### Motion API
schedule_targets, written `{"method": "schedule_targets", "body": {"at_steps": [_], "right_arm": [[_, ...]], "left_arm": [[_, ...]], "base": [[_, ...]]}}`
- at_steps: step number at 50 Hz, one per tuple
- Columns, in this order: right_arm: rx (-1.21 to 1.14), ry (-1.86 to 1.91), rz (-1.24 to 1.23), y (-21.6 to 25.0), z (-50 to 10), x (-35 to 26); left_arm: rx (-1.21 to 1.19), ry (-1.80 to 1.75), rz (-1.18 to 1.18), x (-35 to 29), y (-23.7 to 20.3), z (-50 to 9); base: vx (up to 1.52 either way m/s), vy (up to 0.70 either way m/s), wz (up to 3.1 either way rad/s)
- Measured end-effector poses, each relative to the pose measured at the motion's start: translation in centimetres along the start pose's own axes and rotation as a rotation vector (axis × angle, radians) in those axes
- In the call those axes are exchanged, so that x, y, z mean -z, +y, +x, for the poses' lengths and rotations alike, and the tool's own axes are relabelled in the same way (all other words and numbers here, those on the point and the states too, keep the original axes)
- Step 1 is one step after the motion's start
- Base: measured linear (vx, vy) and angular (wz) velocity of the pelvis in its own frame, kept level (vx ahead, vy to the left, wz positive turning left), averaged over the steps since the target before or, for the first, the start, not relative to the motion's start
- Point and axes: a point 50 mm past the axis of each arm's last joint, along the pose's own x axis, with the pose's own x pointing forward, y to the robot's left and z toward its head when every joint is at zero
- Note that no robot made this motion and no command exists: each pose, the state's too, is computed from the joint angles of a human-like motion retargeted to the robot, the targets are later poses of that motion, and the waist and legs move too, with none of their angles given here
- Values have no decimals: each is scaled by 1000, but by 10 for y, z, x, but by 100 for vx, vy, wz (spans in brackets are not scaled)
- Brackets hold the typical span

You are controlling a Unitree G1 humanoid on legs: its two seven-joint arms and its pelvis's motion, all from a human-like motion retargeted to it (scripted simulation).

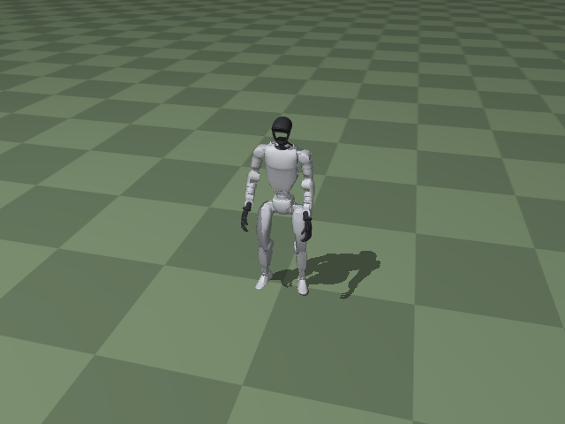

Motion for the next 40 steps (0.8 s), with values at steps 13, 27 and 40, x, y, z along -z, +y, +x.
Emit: {"method": "schedule_targets", "body": {"at_steps": [13,27,40], "right_arm": [[-29,84,27,8,-7,24],[-3,18,-4,4,-1,6],[23,-69,-11,-4,4,-19]], "left_arm": [[20,-62,23,-13,-3,2],[-9,12,5,10,5,-4],[-17,74,-18,24,2,-8]], "base": [[0,0,0],[0,0,0],[0,0,0]]}}
